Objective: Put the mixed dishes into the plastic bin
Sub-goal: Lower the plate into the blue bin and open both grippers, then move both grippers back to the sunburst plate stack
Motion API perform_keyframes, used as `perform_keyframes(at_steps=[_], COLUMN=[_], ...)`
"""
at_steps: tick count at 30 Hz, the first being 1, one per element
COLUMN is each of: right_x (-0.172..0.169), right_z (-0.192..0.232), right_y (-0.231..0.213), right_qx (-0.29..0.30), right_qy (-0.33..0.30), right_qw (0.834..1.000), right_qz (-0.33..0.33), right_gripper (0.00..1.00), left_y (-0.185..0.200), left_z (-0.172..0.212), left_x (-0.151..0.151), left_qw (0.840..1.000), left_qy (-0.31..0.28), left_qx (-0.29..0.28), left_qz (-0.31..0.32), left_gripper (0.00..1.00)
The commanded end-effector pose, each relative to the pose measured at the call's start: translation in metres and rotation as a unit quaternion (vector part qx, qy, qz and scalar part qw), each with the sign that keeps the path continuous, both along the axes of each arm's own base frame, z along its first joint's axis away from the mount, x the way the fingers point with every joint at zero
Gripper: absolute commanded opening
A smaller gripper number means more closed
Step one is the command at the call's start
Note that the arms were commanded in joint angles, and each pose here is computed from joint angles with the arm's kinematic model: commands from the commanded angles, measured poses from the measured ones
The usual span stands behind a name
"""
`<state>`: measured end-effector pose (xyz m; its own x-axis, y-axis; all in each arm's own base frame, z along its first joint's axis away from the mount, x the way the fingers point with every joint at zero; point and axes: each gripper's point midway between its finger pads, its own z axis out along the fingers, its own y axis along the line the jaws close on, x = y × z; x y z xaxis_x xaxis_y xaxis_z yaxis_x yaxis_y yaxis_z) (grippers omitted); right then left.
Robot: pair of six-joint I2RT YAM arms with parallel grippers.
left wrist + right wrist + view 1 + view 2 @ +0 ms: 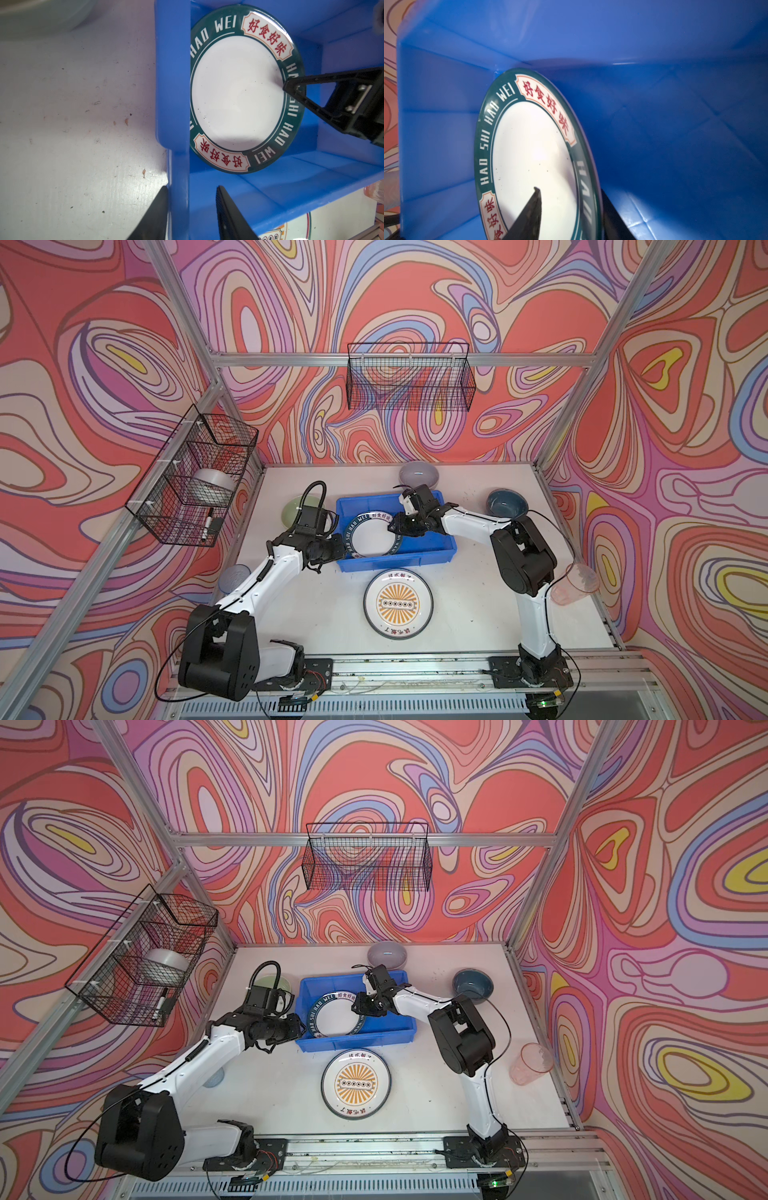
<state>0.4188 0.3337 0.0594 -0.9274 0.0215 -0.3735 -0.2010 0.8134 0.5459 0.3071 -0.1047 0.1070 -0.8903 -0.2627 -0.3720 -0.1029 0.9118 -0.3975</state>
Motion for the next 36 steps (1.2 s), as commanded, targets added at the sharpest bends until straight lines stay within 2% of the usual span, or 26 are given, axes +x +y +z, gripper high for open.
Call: perform_keyframes(at_steps=[1, 6, 11, 18, 22, 26, 33, 36], right_x=[0.007, 0.006, 0.004, -0.007, -0.026, -0.057, -0.112, -0.133], right_z=[0.016, 0.019, 0.034, 0.069, 0.086, 0.106, 0.113, 0.112], right_y=[-0.004, -0.009, -0.016, -0.034, -0.045, -0.054, -0.072, -0.084], right_qx=[-0.019, -0.033, -0.045, -0.077, -0.076, -0.047, -0.004, 0.003], right_qy=[-0.029, -0.037, -0.057, -0.083, -0.090, -0.092, -0.081, -0.072], right_qw=[0.999, 0.999, 0.997, 0.993, 0.993, 0.994, 0.995, 0.996], right_qz=[0.000, 0.002, 0.007, 0.016, 0.022, 0.034, 0.049, 0.045], right_gripper=[0.47, 0.53, 0.63, 0.63, 0.63, 0.63, 0.62, 0.61], left_y=[-0.004, -0.004, -0.003, -0.003, -0.014, -0.023, -0.032, -0.040], left_z=[0.006, 0.012, 0.021, 0.041, 0.052, 0.057, 0.054, 0.049], left_x=[-0.002, -0.004, -0.007, -0.019, -0.029, -0.041, -0.062, -0.075], left_qw=[1.000, 1.000, 1.000, 0.999, 0.997, 0.994, 0.993, 0.993], left_qy=[-0.009, -0.014, -0.019, -0.032, -0.039, -0.035, -0.032, -0.030], left_qx=[-0.013, -0.018, -0.017, -0.024, -0.056, -0.083, -0.087, -0.069], left_qz=[-0.007, -0.007, -0.006, -0.015, -0.040, -0.061, -0.078, -0.090], left_gripper=[0.47, 0.50, 0.51, 0.53, 0.54, 0.54, 0.52, 0.50])
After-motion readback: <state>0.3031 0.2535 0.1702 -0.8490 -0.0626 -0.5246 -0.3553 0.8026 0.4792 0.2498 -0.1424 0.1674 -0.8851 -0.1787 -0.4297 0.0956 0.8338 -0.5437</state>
